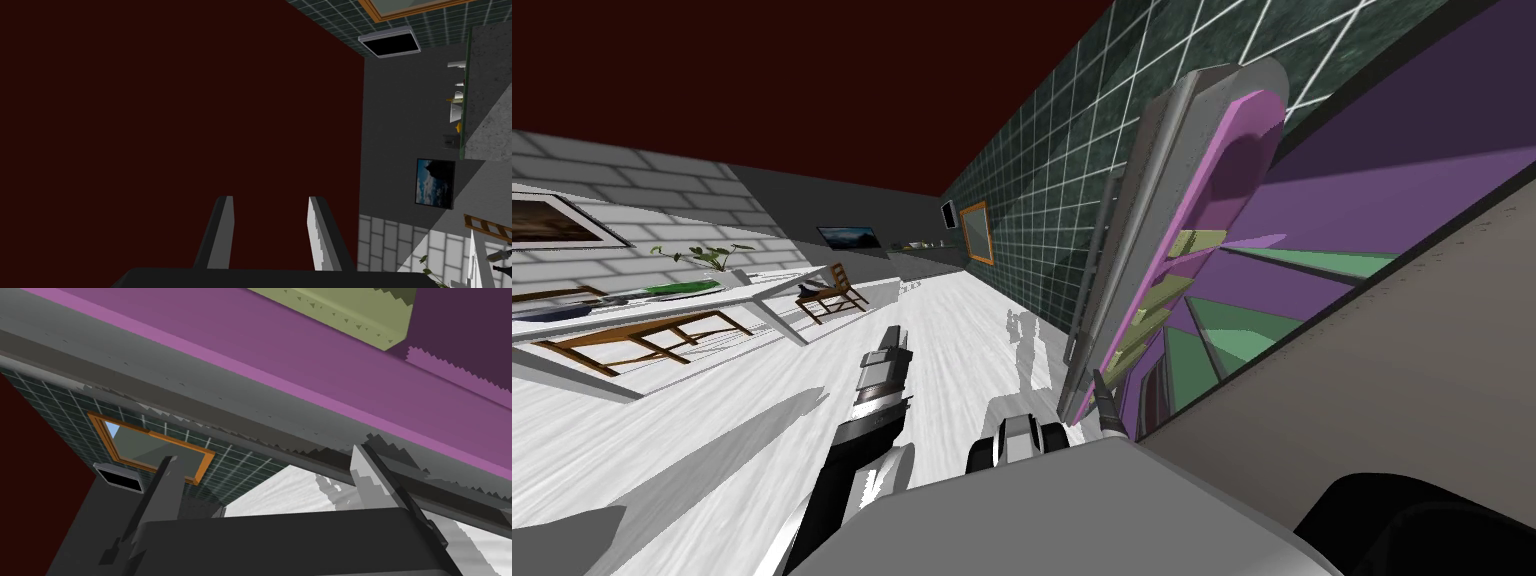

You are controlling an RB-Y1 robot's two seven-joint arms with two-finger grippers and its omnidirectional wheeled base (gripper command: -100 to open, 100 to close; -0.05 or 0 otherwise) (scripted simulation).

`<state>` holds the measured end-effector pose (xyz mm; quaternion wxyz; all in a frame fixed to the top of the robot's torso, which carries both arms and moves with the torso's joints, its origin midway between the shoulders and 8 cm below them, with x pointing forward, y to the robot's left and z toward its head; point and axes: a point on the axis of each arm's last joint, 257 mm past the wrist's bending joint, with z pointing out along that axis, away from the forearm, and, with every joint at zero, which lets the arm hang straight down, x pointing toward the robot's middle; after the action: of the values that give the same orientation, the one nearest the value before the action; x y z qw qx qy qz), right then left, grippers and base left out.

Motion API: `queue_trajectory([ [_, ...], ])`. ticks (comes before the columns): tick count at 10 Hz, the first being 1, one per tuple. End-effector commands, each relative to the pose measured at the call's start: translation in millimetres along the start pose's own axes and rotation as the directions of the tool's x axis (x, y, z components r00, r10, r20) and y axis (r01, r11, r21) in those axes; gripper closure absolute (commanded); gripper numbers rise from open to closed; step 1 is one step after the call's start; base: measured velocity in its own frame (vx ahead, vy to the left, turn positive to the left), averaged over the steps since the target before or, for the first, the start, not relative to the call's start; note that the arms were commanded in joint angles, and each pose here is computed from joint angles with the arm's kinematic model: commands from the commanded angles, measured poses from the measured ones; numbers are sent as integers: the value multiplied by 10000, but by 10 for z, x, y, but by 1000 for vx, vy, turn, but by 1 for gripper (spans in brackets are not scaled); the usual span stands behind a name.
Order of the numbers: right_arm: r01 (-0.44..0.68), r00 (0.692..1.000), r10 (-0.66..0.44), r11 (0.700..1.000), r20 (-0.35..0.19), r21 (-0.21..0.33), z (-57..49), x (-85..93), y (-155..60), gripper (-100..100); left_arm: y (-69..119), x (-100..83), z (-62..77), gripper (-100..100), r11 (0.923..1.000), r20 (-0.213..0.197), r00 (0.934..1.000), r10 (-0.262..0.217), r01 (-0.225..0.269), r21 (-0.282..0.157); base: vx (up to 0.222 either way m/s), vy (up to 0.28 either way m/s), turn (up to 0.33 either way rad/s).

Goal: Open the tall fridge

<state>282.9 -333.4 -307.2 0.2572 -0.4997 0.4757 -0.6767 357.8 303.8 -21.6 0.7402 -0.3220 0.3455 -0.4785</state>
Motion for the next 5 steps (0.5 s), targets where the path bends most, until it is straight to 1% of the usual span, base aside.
queue_trajectory([
  [1,1226,9921,-1233,9920,220,307,5,-70,-68,-100,0,0,0,0,10000,0,10000,0,0,0,0,0,0],
  [2,937,9954,-942,9953,189,247,17,-17,-89,-100,0,0,0,0,10000,0,10000,0,0,0,80,-7,0],
  [3,1019,9946,-1024,9944,181,265,6,-33,-76,-100,0,0,-1,0,10000,0,10000,1,-1,-2,52,-6,2],
  [4,1009,9947,-1014,9946,189,259,8,-31,-78,100,0,0,0,0,10000,0,10000,1,-1,-1,8,-1,0],
  [5,1020,9948,-1021,9946,16,170,19,21,-61,100,0,0,0,0,10000,0,10000,1,-1,0,113,51,-86],
])
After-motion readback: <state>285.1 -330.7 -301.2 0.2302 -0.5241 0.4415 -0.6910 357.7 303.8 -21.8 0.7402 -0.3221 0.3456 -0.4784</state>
